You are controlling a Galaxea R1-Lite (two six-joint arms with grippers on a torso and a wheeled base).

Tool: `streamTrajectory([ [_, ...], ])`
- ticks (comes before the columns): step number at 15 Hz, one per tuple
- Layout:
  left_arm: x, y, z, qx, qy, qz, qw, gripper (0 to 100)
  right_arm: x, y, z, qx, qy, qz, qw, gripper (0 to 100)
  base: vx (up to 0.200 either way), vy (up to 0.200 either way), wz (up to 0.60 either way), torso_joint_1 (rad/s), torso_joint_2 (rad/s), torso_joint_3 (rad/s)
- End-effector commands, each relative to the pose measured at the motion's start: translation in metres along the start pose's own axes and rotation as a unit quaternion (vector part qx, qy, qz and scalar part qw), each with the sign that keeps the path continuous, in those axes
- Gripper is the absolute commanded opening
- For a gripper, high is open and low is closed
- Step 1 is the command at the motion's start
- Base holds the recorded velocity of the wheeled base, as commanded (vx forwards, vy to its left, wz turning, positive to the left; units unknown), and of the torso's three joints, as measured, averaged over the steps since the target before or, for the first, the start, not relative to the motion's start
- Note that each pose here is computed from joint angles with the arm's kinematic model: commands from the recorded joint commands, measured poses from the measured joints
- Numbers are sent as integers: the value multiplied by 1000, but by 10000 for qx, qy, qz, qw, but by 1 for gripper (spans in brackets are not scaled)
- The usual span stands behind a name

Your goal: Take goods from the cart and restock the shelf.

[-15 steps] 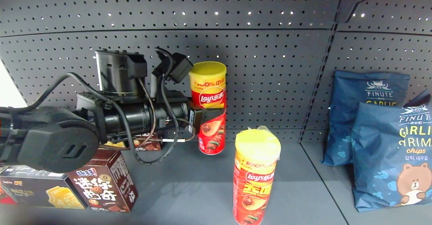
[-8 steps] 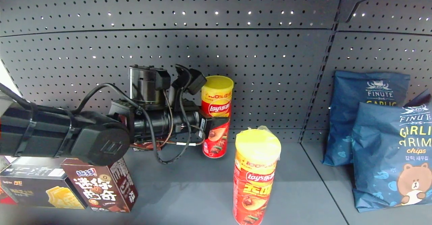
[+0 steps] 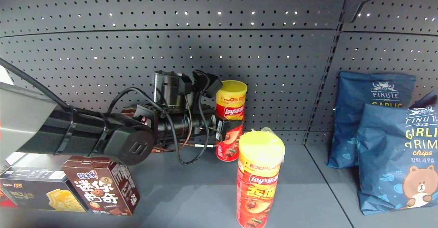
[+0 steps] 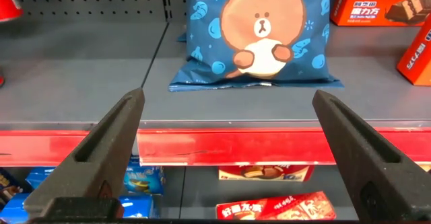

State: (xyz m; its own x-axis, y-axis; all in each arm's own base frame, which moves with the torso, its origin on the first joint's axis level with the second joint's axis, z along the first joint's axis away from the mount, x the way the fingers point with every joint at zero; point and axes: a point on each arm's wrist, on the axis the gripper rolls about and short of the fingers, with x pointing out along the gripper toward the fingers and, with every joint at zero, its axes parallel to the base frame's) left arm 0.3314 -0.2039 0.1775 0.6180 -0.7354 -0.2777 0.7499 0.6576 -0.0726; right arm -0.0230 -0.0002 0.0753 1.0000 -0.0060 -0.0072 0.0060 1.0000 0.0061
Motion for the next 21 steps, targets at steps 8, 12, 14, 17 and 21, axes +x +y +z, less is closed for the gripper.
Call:
streamTrajectory([
  [8, 24, -4, -15, -151, 28, 2, 9999, 0, 0, 0, 0, 0, 10, -1, 10000, 100, 0, 0, 0, 0, 0, 0],
  [12, 30, -3, -21, -158, 58, -6, 9999, 0, 0, 0, 0, 0, 10, 7, 10000, 100, 0, 0, 0, 0, 0, 0],
  [14, 34, -3, -23, -152, 30, -13, 9999, 0, 0, 0, 0, 0, 10, -1, 10000, 100, 0, 0, 0, 0, 0, 0],
  [17, 39, -2, -26, -159, 60, -20, 9999, 0, 0, 0, 0, 0, 10, 7, 10000, 100, 0, 0, 0, 0, 0, 0],
  [21, 46, -7, -30, -128, 16, 14, 9999, 100, 0, 0, 0, 0, 10, -1, 10000, 100, 0, 0, 0, 0, 0, 0],
])
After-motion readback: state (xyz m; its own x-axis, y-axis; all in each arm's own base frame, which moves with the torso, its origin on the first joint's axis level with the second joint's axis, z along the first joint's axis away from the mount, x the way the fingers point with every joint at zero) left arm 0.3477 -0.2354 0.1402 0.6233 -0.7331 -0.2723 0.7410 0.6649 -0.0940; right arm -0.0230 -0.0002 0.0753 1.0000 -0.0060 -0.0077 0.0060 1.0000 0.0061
